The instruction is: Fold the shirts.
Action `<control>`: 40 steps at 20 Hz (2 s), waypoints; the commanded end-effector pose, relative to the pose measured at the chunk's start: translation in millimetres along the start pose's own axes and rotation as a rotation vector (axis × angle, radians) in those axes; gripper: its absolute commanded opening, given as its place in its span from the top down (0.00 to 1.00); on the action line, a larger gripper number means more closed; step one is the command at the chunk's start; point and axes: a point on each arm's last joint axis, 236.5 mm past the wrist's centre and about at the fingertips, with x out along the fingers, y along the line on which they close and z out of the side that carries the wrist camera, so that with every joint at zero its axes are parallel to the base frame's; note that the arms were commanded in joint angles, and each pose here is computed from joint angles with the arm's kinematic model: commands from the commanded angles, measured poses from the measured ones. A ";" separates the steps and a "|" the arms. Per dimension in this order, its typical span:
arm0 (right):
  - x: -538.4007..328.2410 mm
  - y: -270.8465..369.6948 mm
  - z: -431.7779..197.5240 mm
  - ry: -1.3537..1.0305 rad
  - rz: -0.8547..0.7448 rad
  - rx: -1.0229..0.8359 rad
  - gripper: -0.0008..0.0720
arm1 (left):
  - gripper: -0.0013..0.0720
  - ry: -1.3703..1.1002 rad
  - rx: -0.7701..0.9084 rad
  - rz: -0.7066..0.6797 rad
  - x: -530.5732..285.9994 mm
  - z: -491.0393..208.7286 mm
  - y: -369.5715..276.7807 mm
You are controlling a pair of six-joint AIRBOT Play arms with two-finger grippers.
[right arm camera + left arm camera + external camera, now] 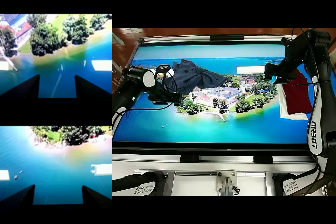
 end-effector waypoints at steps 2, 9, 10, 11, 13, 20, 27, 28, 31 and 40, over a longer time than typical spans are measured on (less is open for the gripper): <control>-1.0 2.1 26.8 -0.113 0.008 -0.001 0.24 | 0.07 -0.150 0.025 -0.031 12.4 46.2 -7.1; -1.5 4.0 31.8 -0.134 0.014 -0.033 0.24 | 0.04 -0.232 -0.065 0.087 62.2 157.0 63.4; -1.5 4.0 31.7 -0.134 0.014 -0.039 0.24 | 0.04 -0.224 -0.072 0.087 76.8 164.3 66.0; -1.4 4.2 31.5 -0.133 0.014 -0.040 0.24 | 0.04 -0.208 -0.084 0.065 92.5 167.4 62.8; -1.4 4.2 31.8 -0.134 0.014 -0.040 0.24 | 0.04 -0.173 -0.116 -0.021 121.2 165.8 42.6; -2.0 5.9 35.3 -0.149 0.020 -0.063 0.24 | 0.94 -0.193 -0.207 -0.157 123.6 176.0 15.3; -91.7 19.8 56.7 -0.407 0.037 -0.122 0.24 | 0.94 -0.740 0.125 -0.225 -172.0 210.1 -57.5; -124.3 23.6 57.1 -0.487 0.042 -0.132 0.24 | 0.94 -0.803 0.156 -0.250 -214.0 196.8 -72.5; -220.3 26.3 37.8 -0.692 0.032 -0.151 0.24 | 0.94 -0.896 0.247 -0.337 -292.9 141.8 -116.5; -232.9 1.4 -85.7 -0.402 -0.042 -0.165 0.24 | 0.88 -0.253 0.328 -0.422 -95.2 -22.2 -238.3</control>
